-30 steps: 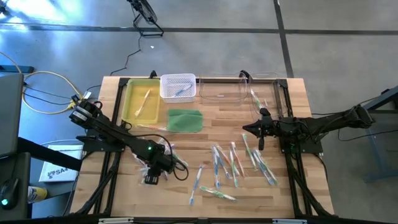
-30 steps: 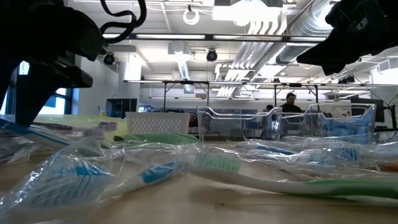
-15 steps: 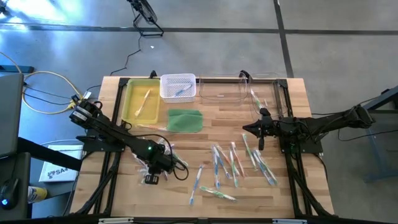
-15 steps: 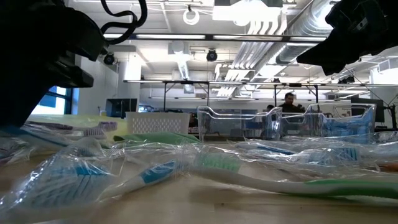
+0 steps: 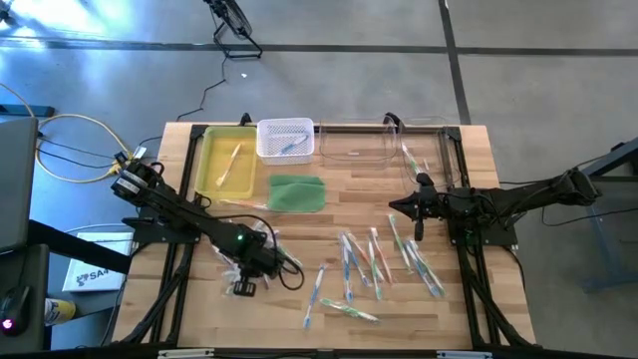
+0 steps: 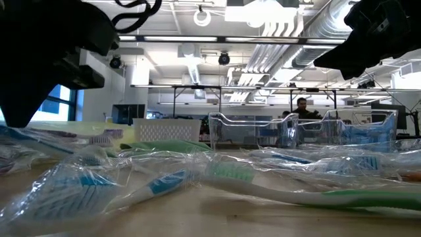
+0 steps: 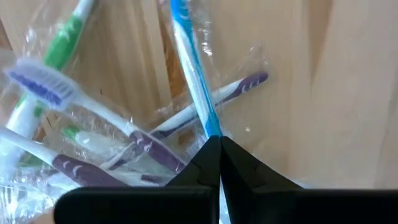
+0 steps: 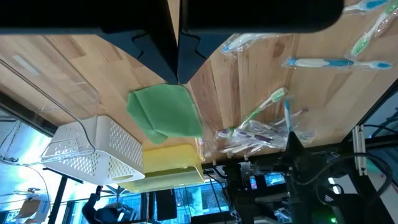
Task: Pick & Place Toothbrushes
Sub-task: Put the blue toothbrush into the white bin
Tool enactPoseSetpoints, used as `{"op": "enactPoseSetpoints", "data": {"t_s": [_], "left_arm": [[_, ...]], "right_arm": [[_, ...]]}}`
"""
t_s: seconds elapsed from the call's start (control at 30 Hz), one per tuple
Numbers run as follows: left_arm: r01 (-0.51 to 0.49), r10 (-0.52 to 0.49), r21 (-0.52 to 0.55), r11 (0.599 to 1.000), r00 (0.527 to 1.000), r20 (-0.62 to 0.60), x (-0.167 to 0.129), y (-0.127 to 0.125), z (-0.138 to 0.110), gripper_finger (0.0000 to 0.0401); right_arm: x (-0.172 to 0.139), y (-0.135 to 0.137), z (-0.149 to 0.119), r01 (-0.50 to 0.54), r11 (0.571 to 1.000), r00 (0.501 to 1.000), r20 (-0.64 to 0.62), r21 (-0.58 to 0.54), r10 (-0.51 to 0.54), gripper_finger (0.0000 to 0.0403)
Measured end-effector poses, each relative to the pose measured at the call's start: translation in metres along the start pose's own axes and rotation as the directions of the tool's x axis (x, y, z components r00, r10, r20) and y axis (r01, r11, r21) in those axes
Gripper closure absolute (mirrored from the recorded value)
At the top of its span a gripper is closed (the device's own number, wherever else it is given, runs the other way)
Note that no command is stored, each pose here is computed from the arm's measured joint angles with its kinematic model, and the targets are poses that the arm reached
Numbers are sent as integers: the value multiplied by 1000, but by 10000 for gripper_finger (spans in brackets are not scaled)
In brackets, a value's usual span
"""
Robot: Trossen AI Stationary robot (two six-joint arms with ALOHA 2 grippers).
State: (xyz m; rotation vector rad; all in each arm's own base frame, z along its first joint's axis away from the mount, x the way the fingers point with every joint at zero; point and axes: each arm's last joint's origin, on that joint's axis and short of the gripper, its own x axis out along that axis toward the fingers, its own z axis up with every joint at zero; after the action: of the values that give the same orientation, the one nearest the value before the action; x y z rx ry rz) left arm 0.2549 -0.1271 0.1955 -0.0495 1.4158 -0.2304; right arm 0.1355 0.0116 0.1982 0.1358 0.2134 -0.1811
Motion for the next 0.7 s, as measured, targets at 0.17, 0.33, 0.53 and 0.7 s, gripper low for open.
{"op": "enactPoseSetpoints", "data": {"t_s": [0.17,0.33,0.53,0.7], "left_arm": [[9,-10,19,1000,1000,27,-7,1,7,401],[9,-11,33,999,998,64,-17,6,16,401],[-1,-7,88,996,997,81,-36,11,26,401],[-17,11,94,995,998,63,-57,20,33,401]], "right_arm": [[0,0,0,0,1000,1000,0,0,0,401],[0,0,0,0,1000,1000,0,0,0,401],[0,0,0,0,1000,1000,0,0,0,401],[0,0,0,-1,1000,1000,-1,0,1,401]]}}
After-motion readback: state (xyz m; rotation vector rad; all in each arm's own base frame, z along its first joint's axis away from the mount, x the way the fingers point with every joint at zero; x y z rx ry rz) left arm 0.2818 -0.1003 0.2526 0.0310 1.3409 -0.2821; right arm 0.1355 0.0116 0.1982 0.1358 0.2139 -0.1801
